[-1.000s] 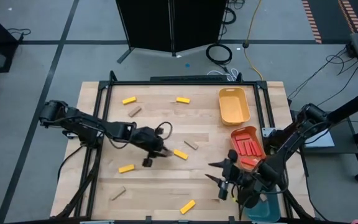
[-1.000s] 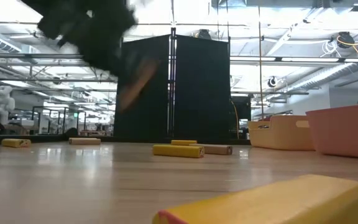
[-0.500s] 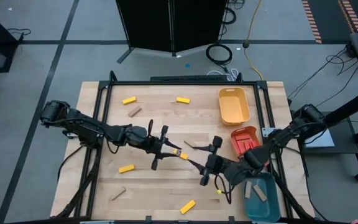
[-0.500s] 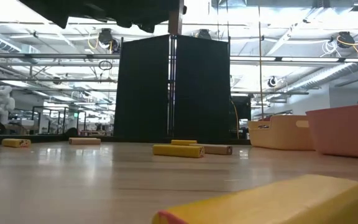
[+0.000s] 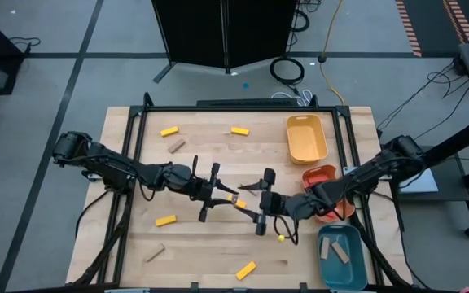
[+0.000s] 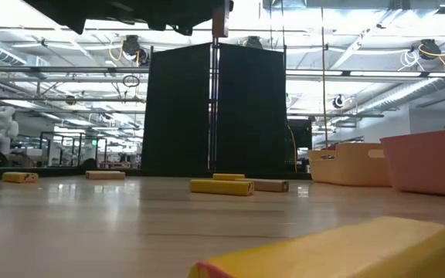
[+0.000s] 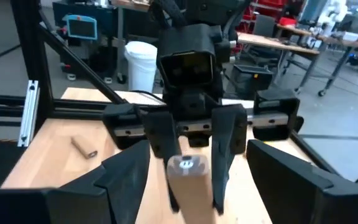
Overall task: Sort blocks
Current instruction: Put the brown block into the blue bin
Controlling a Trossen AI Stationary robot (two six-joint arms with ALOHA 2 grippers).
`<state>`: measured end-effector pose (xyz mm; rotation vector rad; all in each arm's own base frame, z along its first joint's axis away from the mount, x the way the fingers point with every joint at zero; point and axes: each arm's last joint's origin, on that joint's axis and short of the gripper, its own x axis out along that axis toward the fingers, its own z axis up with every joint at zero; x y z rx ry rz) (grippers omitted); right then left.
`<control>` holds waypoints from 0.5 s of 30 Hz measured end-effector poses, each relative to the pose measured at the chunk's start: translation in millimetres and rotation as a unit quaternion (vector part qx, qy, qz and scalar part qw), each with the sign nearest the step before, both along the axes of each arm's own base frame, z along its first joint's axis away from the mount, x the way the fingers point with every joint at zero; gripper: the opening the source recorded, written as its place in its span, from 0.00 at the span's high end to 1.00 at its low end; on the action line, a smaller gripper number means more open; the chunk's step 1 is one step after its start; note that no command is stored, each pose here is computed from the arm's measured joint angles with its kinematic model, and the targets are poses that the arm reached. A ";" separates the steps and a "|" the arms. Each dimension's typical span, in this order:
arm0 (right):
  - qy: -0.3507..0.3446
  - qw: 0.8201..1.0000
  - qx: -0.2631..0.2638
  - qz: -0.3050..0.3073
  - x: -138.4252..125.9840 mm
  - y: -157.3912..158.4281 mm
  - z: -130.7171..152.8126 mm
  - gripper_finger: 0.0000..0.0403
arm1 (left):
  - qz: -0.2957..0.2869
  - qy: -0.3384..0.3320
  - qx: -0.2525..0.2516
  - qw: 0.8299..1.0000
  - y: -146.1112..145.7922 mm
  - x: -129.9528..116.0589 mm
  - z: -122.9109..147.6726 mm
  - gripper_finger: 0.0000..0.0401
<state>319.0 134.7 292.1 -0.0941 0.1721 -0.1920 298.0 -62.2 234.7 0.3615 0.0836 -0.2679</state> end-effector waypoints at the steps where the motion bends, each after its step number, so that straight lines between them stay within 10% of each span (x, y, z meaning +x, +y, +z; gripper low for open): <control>1: -0.001 1.000 -0.004 0.003 1.8 -1.7 -0.3 0.35 | 0.001 -0.001 0.000 1.000 0.1 0.1 0.3 0.74; 15: -0.004 0.999 -0.043 -0.008 14.2 -9.9 -7.4 0.37 | 0.025 -0.033 -0.004 0.999 1.8 5.0 14.7 0.74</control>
